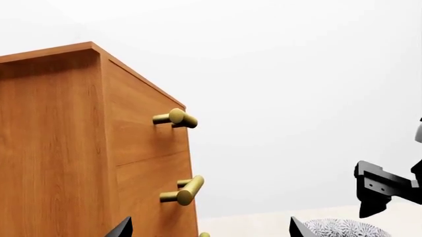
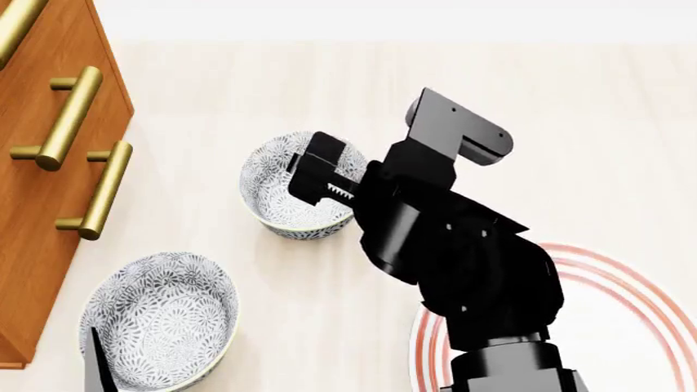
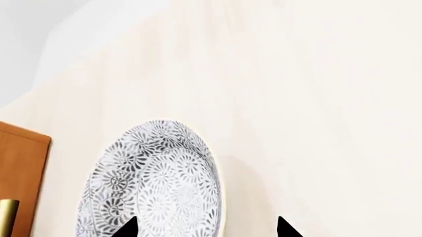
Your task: Pick up the bowl and put it in the front on the plate.
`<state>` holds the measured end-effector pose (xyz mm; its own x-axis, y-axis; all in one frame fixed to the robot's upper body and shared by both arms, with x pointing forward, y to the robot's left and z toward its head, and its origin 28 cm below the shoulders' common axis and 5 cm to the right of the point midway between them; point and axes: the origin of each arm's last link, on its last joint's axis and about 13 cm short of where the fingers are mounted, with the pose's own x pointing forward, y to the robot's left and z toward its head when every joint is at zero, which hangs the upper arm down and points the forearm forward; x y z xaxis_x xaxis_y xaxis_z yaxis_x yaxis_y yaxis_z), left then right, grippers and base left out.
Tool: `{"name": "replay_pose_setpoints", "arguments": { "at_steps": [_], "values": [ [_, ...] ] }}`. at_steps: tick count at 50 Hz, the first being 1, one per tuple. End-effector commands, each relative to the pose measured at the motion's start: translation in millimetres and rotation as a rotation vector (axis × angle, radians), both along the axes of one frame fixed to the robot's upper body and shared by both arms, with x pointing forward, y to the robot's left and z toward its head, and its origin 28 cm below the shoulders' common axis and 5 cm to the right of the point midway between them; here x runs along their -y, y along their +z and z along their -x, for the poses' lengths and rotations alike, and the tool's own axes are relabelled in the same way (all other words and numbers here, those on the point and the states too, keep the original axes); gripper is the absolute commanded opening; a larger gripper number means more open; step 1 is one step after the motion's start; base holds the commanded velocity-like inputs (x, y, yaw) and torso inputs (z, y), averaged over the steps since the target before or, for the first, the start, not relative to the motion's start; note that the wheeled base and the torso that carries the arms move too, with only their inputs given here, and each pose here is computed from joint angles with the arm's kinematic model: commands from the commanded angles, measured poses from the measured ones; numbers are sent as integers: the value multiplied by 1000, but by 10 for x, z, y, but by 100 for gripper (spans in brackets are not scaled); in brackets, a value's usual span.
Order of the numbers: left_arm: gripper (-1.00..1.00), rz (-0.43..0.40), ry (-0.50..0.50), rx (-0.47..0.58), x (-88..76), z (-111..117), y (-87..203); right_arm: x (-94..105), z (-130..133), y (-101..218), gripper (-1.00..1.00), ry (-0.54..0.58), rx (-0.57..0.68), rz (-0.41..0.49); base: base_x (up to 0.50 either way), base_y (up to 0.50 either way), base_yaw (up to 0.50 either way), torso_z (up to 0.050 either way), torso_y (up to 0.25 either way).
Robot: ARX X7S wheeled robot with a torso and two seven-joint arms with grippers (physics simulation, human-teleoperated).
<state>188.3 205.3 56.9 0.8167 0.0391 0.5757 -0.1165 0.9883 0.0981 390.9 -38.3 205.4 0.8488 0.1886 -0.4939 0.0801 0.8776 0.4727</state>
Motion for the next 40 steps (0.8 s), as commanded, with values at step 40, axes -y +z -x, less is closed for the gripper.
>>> {"name": "replay_pose_setpoints", "arguments": {
  "at_steps": [40],
  "values": [
    [100, 2, 3, -6, -5, -8, -9, -47, -47, -264, 100, 10, -13, 86, 0, 0, 0, 0, 0]
  ]
}}
